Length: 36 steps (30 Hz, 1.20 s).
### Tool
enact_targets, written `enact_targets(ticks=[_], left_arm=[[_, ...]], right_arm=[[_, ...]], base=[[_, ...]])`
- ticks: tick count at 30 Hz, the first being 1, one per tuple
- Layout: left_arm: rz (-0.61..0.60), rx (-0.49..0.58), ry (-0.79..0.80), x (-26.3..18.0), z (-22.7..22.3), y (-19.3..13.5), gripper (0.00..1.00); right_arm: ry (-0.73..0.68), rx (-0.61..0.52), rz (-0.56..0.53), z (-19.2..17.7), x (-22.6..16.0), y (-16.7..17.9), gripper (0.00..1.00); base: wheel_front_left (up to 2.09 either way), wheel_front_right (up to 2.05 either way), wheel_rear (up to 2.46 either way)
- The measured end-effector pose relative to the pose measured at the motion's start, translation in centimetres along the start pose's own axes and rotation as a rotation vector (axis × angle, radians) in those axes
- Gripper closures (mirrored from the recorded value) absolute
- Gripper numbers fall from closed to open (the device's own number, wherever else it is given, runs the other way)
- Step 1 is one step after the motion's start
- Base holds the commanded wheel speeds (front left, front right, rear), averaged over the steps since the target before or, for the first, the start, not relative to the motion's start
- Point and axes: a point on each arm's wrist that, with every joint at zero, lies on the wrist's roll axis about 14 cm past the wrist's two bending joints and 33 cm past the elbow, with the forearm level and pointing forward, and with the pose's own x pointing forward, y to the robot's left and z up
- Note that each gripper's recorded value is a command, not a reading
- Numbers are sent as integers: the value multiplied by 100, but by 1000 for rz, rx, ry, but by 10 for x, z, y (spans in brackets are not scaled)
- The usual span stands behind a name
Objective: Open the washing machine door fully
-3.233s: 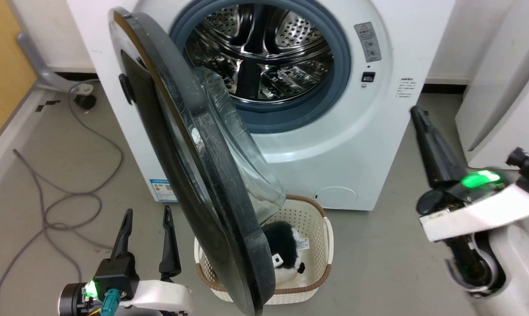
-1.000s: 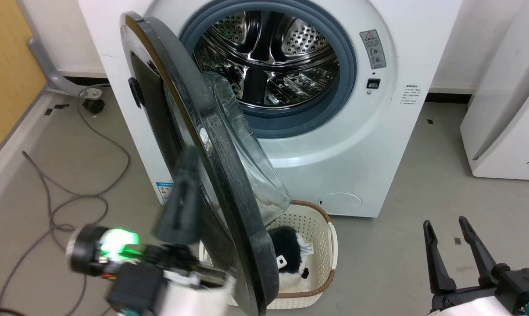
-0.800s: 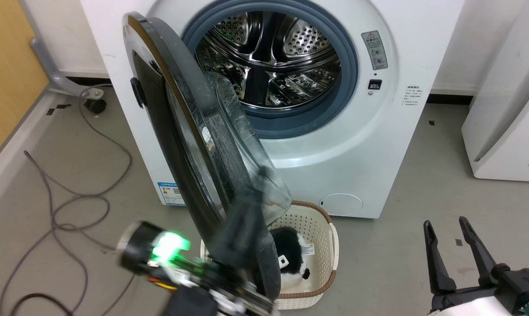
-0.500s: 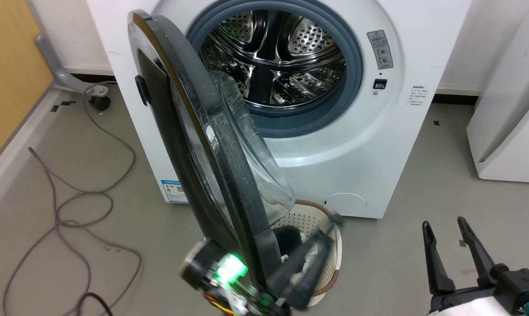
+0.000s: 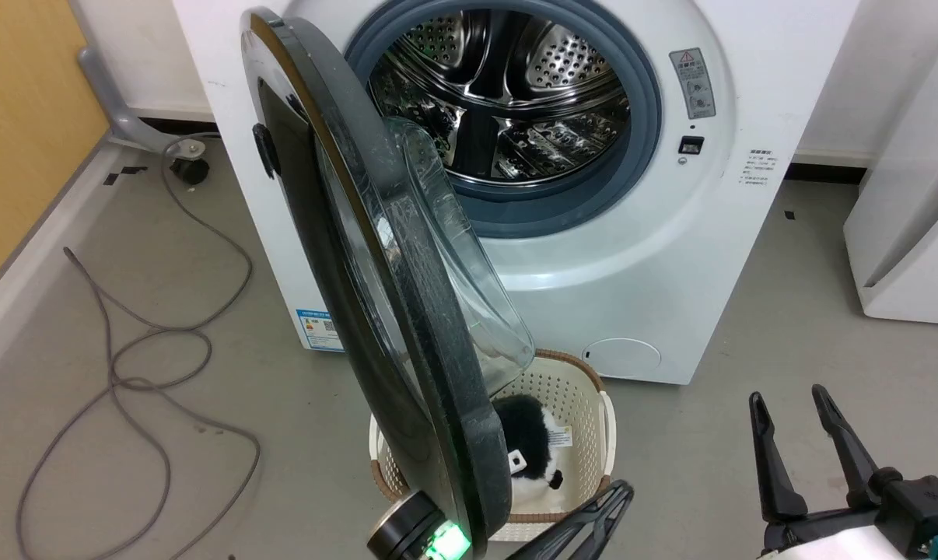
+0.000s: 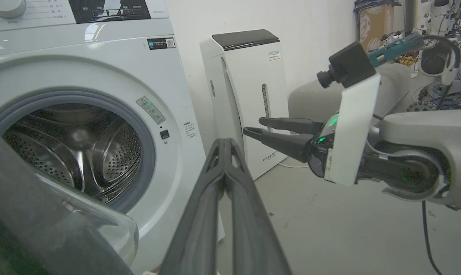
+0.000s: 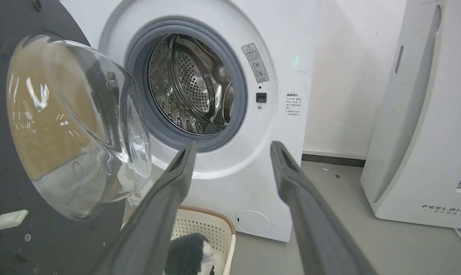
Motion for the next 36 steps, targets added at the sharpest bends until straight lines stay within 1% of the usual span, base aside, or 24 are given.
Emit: enact_targets(ticks=[5, 11, 16, 22, 28, 36], left_arm=[[34, -7, 75, -8, -23, 7, 100], [118, 9, 142, -17, -43, 31, 100], [174, 29, 160, -20, -48, 50, 100], [198, 33, 168, -27, -48, 55, 100], [243, 55, 172, -40, -43, 63, 100], [371, 106, 201, -73, -38, 89, 100]], right_arm=[[8, 0, 4, -3, 1, 1, 0], [22, -2, 12, -8, 4, 3, 0], [36, -1, 23, -13, 7, 6, 0], [41, 6, 47, -16, 12, 14, 0], [46, 22, 103, -19, 20, 33, 0], [54, 44, 209, -24, 33, 69, 0]], base=[[0, 0, 0], [0, 0, 0], [0, 0, 0], [0, 0, 0], [0, 0, 0], [0, 0, 0]])
